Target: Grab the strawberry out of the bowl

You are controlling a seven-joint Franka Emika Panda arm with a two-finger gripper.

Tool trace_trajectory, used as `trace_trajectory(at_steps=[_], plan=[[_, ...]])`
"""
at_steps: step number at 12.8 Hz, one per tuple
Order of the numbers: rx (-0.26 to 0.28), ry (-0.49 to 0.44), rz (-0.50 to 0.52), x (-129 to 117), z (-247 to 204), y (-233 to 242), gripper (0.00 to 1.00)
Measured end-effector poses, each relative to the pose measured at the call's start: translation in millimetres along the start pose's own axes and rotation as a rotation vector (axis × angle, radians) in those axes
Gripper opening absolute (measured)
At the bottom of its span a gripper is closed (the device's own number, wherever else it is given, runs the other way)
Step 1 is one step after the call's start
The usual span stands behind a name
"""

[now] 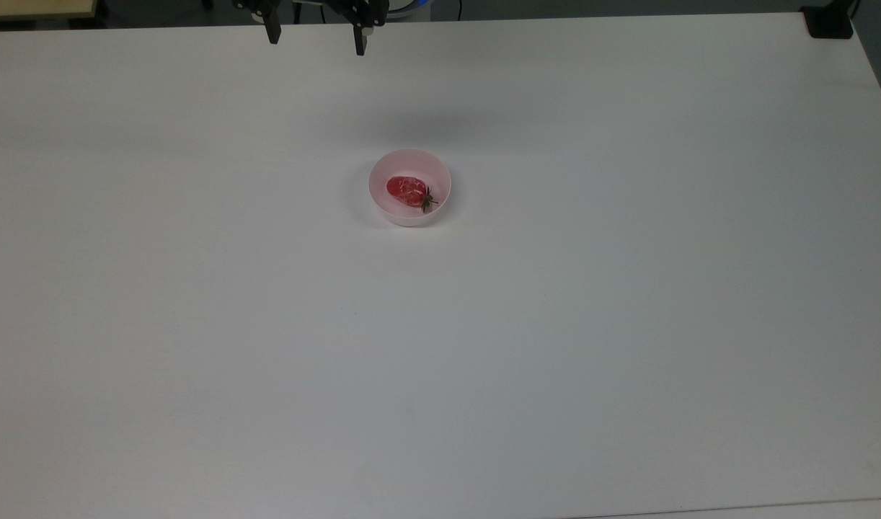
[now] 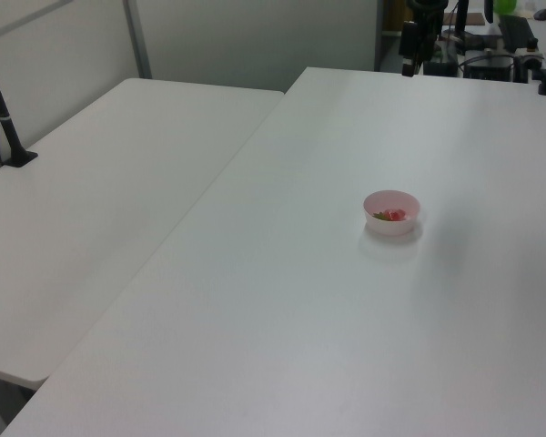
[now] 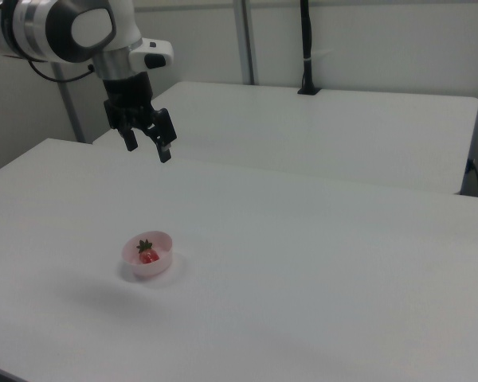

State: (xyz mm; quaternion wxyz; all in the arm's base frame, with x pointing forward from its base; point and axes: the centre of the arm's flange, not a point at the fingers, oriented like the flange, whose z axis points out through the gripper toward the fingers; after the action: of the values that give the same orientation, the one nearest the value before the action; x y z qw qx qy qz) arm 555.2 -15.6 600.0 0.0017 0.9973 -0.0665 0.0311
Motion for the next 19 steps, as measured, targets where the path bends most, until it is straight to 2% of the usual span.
trace_trajectory(at_steps=[19], plan=[[0.000, -0.006, -0.013, -0.1, 2.3, -4.3, 1.00]])
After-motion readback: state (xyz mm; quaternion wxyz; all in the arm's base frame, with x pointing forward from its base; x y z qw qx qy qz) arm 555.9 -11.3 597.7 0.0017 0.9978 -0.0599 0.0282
